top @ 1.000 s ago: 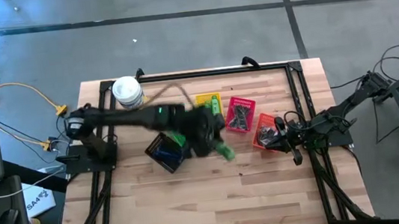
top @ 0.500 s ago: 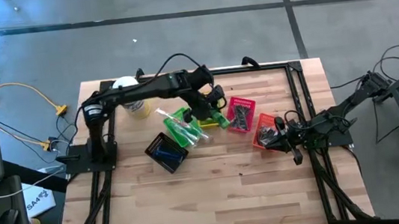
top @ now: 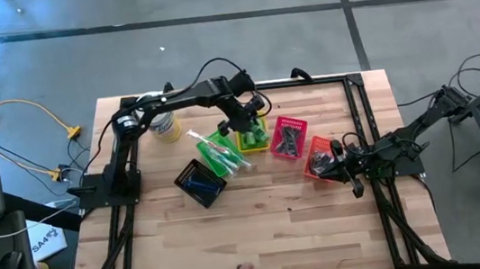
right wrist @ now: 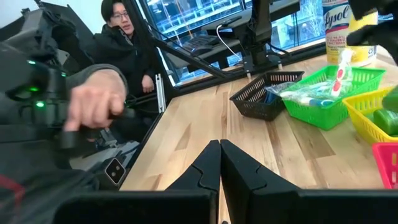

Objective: Pick & Place Travel size toiletries
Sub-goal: Put the green shampoo into the yellow bin, then return to Home Position

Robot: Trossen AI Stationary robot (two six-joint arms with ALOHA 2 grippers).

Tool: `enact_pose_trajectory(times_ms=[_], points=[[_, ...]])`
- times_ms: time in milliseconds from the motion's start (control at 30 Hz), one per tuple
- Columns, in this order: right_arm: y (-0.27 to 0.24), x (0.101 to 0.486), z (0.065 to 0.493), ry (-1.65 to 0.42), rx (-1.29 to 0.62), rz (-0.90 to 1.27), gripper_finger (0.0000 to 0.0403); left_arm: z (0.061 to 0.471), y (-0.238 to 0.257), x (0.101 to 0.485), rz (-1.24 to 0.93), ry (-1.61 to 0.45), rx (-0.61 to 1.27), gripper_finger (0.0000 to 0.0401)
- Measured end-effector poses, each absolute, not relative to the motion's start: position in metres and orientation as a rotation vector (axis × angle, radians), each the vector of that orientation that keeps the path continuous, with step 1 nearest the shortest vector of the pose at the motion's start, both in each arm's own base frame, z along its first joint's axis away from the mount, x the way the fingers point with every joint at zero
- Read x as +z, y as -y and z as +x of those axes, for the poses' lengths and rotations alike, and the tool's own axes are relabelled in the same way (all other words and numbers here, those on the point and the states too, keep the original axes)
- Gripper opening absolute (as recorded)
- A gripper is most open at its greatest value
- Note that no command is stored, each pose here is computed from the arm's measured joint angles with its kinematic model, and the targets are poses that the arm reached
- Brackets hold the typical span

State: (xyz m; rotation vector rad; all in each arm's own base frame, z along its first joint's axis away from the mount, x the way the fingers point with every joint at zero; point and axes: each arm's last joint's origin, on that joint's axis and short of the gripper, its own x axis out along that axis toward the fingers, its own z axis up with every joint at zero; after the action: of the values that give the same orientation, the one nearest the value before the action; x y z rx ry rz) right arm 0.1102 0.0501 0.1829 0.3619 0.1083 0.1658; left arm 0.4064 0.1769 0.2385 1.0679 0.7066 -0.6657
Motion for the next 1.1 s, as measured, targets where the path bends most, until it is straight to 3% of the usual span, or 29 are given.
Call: enact_pose_trajectory(times_ms=[400,800,1100], points=[[-0.050,0.183,0.110,-0.107,0.165,0.344,0.0002,0.395,-0.206,0.210,0.988,-0.809,-0.692,0.0162],[-0.049,0.184,0.110,-0.095,0.145,0.352,0.0002,0.398,-0.206,0.211,0.873,-0.892,-0.572,0.0251],[-0.049,0.184,0.110,-0.096,0.145,0.359,0.0002,0.390,-0.191,0.252,0.890,-0.849,-0.502,0.0261]])
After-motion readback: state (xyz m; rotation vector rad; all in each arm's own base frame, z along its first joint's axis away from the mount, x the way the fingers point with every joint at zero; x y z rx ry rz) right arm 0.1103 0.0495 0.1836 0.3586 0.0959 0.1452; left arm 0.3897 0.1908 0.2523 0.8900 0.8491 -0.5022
